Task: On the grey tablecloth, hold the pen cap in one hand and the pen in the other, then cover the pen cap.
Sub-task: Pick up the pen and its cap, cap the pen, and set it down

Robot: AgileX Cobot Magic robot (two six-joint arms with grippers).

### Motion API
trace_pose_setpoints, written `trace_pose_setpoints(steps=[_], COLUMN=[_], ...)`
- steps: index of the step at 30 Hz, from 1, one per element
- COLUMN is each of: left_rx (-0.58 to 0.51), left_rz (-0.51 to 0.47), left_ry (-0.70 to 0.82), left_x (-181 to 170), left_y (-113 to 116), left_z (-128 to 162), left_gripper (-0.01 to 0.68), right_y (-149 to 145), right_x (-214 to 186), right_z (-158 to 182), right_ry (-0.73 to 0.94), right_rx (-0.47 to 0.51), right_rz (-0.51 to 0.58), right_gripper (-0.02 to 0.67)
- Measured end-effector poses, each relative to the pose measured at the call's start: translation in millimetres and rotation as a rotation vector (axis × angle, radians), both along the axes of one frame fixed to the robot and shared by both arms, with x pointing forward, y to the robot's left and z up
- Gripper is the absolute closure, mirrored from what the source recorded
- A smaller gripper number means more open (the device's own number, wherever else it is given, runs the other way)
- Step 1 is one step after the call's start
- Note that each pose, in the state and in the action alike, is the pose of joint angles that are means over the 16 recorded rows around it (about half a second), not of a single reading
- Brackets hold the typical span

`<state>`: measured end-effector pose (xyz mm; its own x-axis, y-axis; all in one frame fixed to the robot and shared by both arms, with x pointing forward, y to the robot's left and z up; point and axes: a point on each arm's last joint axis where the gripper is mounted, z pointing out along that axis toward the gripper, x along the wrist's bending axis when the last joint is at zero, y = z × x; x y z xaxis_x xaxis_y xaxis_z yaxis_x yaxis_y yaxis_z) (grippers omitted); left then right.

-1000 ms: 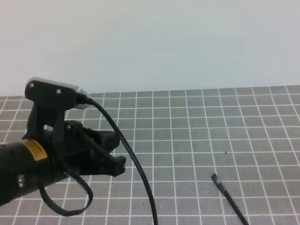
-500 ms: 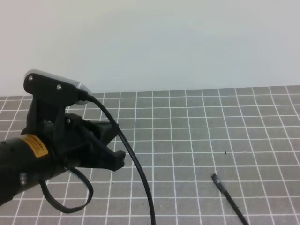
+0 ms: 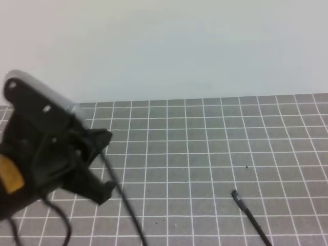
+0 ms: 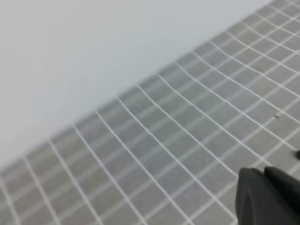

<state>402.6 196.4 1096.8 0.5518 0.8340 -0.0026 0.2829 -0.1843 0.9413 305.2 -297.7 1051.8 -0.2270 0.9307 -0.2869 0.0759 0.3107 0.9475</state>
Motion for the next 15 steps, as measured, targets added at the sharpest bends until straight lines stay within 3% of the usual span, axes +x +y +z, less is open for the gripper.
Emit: trace_pose_setpoints(steps=[7,15], left_rx=[-0.072,-0.23], left_rz=[0.131,0.338], left_ry=[-0.094,-0.162], left_x=[-29.7,-75.0], left_y=[39.9,79.8], left_z=[-14.2,-56.4], left_gripper=[0.673,0.673], right_y=[0.0,0.0], right_x=[0.0,0.0], right_z=[0.0,0.0], right_ry=[0.0,0.0], right_rx=[0.0,0.0], right_rz=[0.0,0.0], right_gripper=[0.641,0.641])
